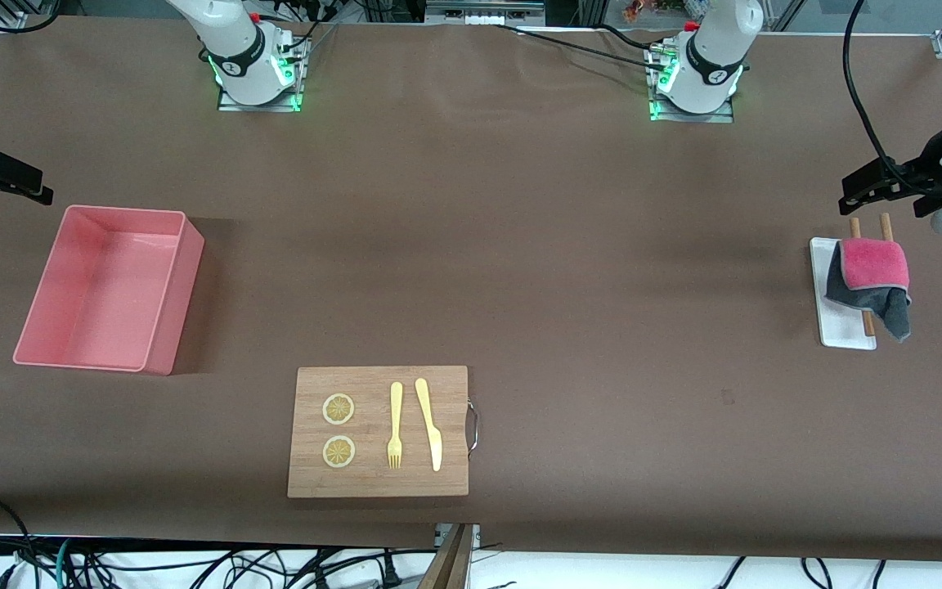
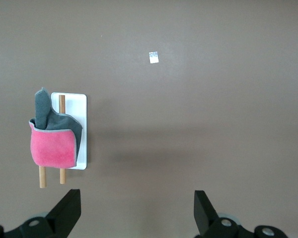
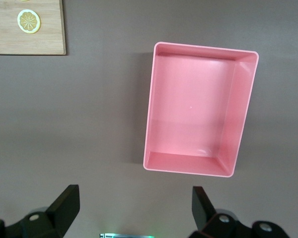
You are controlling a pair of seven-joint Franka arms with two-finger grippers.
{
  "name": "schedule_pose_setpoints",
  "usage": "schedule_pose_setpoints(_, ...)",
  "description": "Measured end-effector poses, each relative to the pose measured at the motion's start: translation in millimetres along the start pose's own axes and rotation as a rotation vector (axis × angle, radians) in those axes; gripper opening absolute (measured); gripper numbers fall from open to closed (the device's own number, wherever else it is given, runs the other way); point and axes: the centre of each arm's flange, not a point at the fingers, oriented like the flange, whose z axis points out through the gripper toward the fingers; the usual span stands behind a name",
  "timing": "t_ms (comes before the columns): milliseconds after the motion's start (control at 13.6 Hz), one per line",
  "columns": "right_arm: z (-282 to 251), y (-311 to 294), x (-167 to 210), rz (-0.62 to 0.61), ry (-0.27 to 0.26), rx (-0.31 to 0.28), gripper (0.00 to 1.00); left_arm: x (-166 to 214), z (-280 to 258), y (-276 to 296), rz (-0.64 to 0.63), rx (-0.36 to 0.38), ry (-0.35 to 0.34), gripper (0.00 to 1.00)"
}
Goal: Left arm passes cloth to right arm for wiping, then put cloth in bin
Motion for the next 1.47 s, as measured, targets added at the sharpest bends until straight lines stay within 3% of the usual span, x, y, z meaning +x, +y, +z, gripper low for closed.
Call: schedule_pose_setpoints(1466,2.9,0.3,3.5,0.000,0.004,-0.001,1.00,0.9,1.4,0.4,0.001,0.000,-0.002,1.00)
